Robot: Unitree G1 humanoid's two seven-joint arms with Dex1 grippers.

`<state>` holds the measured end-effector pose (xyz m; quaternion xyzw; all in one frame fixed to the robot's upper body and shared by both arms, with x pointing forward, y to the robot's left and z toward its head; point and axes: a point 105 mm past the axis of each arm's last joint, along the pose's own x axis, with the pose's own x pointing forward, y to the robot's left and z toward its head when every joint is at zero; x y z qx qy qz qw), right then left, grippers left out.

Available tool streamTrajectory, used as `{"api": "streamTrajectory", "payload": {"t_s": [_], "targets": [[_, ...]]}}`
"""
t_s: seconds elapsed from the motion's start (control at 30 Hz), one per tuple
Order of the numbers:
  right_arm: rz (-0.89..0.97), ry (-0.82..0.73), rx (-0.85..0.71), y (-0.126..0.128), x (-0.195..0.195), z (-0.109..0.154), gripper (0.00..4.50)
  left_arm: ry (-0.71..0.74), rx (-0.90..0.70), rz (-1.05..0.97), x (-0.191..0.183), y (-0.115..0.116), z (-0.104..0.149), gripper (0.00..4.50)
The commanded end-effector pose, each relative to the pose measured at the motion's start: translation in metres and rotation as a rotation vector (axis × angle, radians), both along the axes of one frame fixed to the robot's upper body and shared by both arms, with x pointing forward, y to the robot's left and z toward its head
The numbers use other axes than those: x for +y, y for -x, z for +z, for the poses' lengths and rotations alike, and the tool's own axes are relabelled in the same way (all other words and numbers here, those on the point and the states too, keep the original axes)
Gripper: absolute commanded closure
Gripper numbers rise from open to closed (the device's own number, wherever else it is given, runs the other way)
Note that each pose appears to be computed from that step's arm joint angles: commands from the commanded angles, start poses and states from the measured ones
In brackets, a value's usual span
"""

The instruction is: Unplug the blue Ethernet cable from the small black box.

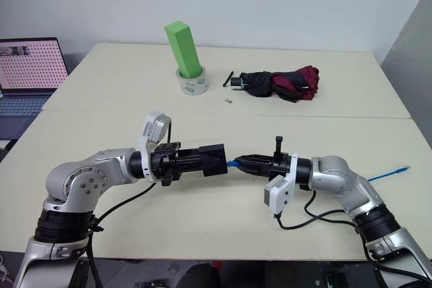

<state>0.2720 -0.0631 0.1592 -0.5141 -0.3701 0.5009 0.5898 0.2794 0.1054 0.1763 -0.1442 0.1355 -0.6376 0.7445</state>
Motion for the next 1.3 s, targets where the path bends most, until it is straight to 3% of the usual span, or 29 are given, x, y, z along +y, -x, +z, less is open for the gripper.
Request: {"api": "streamTrajectory", "payload": {"t_s": [0.03,0.1,0.17,0.3,0.43,0.5,0.67,0.83,0.93,1.3], "targets": [[0.051,0.002,-0.04,0.006,0.005,0.008,4.37,0.021,-0.037,-0.026,0.0,0.003,0.011,3.72],[0.063,0.013,-0.05,0.008,0.006,0.007,4.37,0.021,-0.036,-0.028,0.0,0.003,0.011,3.72],[0.067,0.011,-0.038,0.009,0.004,0.008,3.65,0.02,-0.037,-0.031,0.0,0.003,0.011,3.72],[0.047,0.06,0.045,0.009,-0.005,0.008,2.75,0.011,-0.045,-0.038,0.001,0.002,0.01,3.72],[0.005,0.085,0.231,0.018,-0.015,0.01,1.74,-0.011,-0.066,-0.064,0.001,0.003,0.009,3.72],[-0.036,0.05,0.42,0.024,-0.016,0.015,1.32,-0.035,-0.087,-0.084,0.0,0.005,0.008,3.72],[-0.086,-0.219,0.965,0.027,-0.004,0.042,1.3,-0.085,-0.16,-0.146,-0.002,0.007,0.005,3.72],[-0.129,-0.288,1.181,0.017,0.001,0.042,1.3,-0.084,-0.197,-0.186,-0.005,0.01,0.009,3.72],[-0.092,-0.262,1.408,0.023,0.006,0.029,1.3,-0.083,-0.213,-0.186,-0.004,0.009,0.012,3.72],[-0.111,-0.246,1.493,0.019,0.011,0.019,1.3,-0.077,-0.23,-0.178,-0.003,0.008,0.012,3.72]]}}
